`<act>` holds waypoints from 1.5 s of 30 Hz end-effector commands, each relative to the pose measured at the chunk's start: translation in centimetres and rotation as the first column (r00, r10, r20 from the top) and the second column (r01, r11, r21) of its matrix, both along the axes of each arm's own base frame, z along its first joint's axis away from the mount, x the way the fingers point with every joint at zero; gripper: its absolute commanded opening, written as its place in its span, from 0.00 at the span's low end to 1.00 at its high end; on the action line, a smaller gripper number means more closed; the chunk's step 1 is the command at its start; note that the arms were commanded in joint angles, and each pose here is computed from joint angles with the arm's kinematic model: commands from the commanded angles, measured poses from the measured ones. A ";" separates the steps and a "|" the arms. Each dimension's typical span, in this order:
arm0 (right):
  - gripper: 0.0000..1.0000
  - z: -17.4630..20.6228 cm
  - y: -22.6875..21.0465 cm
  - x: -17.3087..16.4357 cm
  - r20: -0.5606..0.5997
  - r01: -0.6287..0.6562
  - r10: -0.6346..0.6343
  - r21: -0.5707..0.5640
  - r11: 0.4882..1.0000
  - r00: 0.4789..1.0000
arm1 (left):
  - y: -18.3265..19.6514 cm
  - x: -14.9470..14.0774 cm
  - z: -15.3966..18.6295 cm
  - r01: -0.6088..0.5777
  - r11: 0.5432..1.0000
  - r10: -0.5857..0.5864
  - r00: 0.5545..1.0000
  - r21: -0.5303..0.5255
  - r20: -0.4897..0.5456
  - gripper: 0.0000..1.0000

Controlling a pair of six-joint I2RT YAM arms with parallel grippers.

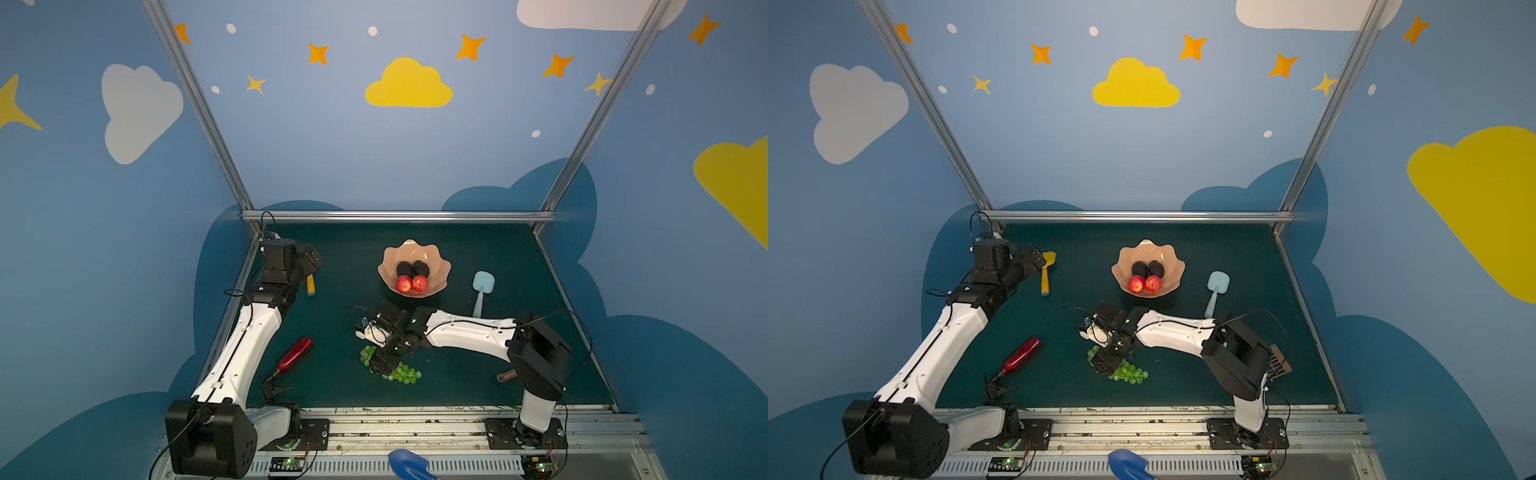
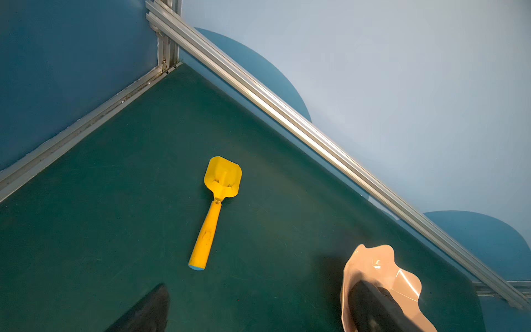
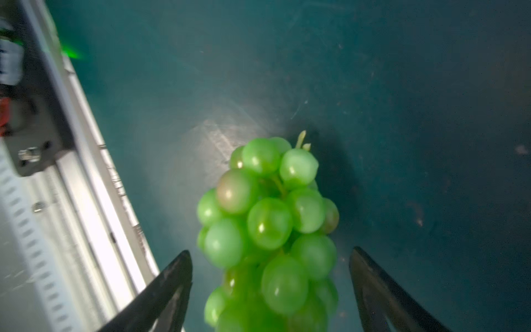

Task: Arrange fruit in a fruit bowl
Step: Pick up the fruits from the bottom-center of the table, then place the fruits in the fruit bowl.

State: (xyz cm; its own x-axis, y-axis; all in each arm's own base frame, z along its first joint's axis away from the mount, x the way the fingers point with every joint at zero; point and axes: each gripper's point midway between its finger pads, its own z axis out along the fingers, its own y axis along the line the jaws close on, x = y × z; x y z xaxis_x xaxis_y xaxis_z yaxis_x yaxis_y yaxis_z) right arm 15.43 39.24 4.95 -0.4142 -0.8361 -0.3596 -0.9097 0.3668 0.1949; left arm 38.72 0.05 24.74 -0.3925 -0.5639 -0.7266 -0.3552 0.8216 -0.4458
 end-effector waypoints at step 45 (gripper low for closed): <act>0.31 15.8 -13.0 25.9 0.144 0.622 -0.650 0.196 0.758 0.746 | 1.7 -2.0 1.1 -0.052 0.998 0.054 0.996 -0.022 0.069 1.00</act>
